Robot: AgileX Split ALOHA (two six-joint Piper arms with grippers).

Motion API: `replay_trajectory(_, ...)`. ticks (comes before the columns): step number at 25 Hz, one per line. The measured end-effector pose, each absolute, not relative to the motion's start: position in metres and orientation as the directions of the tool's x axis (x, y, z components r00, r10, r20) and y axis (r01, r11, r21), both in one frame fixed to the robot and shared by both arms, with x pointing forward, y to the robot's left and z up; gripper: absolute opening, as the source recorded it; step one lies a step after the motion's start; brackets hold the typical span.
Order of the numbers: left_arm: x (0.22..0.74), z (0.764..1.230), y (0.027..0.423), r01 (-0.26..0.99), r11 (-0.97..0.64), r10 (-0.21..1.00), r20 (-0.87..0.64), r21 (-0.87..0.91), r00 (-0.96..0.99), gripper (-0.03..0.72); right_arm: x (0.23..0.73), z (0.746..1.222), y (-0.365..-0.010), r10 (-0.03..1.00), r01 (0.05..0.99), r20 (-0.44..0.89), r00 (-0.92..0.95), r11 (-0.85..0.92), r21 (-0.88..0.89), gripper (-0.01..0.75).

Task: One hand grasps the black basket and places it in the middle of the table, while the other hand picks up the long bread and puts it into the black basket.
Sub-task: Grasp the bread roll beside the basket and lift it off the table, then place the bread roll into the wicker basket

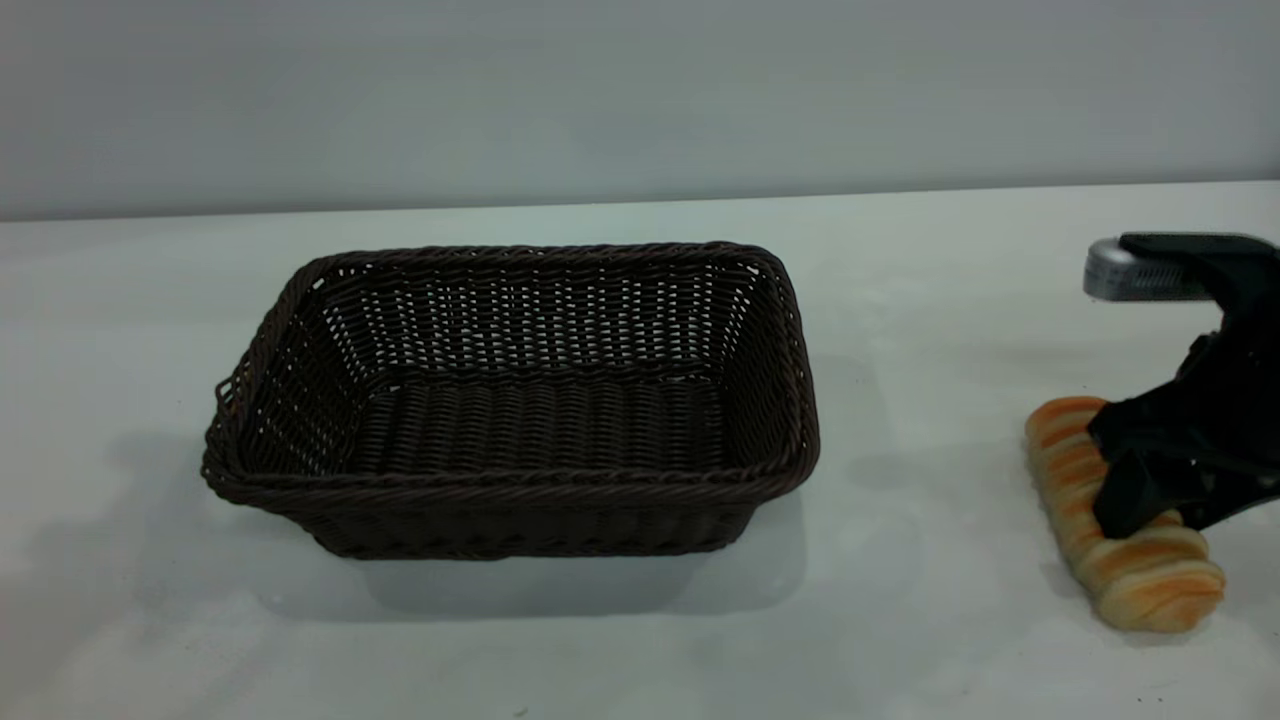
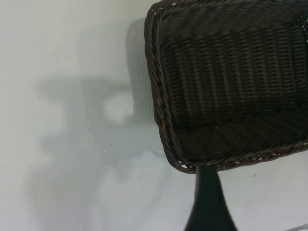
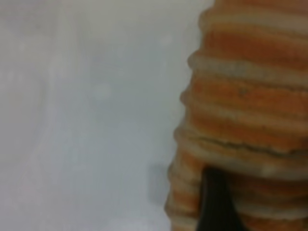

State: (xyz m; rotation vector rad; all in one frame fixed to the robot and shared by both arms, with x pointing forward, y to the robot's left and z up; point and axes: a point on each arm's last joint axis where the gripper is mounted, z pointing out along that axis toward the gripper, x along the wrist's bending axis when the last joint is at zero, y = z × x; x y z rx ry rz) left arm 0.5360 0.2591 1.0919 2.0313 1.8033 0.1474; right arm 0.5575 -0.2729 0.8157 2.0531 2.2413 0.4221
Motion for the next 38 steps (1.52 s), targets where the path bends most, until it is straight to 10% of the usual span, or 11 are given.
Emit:
replay_trajectory(6, 0.536, 1.092, 0.259, 0.925, -0.072, 0.969, -0.194, 0.373, 0.154, 0.573, 0.560, 0.831, -0.271, 0.983, 0.960, 0.154, -0.105, 0.060, 0.274, 0.087)
replay_trajectory(9, 0.536, 1.092, 0.259, 0.925, -0.072, 0.969, -0.194, 0.373, 0.154, 0.573, 0.566, 0.871, -0.268, 0.978, 0.927, 0.173, -0.114, 0.042, 0.373, 0.049)
replay_trajectory(17, 0.536, 1.092, 0.259, 0.924, -0.072, 0.969, -0.193, 0.375, 0.154, 0.569, 0.582, 0.971, -0.190, 0.884, 0.811, 0.293, -0.365, 0.147, 0.567, 0.050)
replay_trajectory(26, 0.536, 1.092, 0.259, 0.924, -0.072, 0.969, -0.193, 0.375, 0.154, 0.552, 0.581, 0.931, -0.072, 0.830, 0.726, 0.230, -0.508, 0.270, 0.633, 0.125)
replay_trajectory(32, 0.536, 1.092, 0.259, 0.925, -0.071, 0.969, -0.194, 0.372, 0.152, 0.552, 0.582, 0.922, -0.068, 0.828, 0.735, 0.232, -0.511, 0.280, 0.618, 0.334)
replay_trajectory(38, 0.528, 1.099, 0.267, 0.923, -0.102, 0.981, -0.114, 0.372, 0.154, 0.552, 0.584, 0.976, -0.123, 0.824, 0.826, 0.368, -0.431, 0.196, 0.528, 0.385)
